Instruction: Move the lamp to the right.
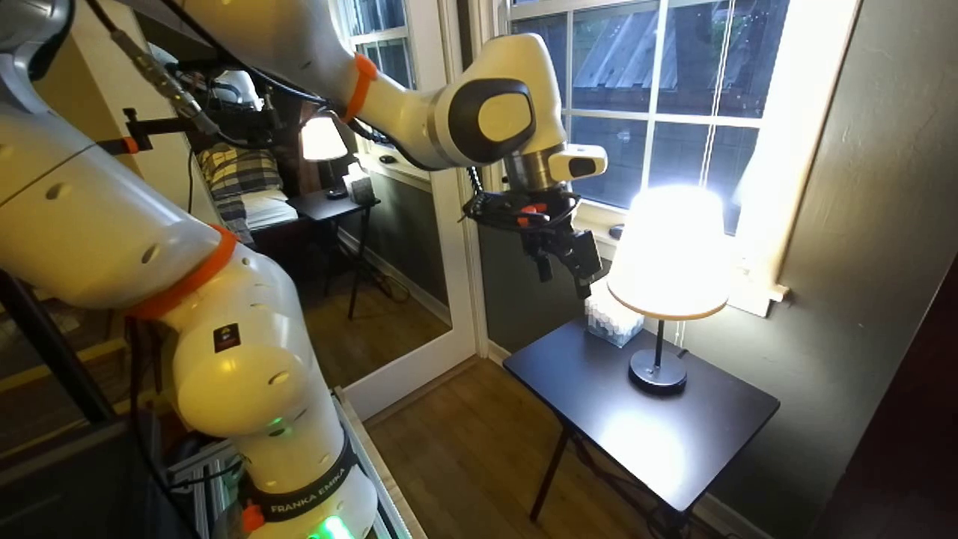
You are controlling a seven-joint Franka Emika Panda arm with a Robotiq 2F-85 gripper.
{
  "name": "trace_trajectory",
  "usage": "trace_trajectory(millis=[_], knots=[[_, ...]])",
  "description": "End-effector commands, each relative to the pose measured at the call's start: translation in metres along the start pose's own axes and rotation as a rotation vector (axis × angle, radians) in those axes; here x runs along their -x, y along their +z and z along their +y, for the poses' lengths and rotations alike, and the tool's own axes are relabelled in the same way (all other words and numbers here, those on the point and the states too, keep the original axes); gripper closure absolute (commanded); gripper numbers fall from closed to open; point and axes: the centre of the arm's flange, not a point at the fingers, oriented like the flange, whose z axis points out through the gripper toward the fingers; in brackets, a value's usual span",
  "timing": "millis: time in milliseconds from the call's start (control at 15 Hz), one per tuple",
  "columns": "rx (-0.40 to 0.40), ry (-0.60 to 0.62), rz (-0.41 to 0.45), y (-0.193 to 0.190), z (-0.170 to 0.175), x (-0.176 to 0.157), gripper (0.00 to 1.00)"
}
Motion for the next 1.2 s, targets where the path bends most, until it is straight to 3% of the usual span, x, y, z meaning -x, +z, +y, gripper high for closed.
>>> trace_trajectory(millis=[0,333,533,800,1133], knots=[[-0.041,0.122,0.065,0.045,-0.028,-0.007,0.00],[-0.119,0.375,0.164,0.088,-0.060,-0.009,0.00],[-0.122,0.489,0.233,0.111,-0.075,-0.015,0.00],[-0.057,0.592,0.277,0.139,-0.080,-0.014,0.00],[0.028,0.624,0.318,0.155,-0.080,-0.007,0.00]])
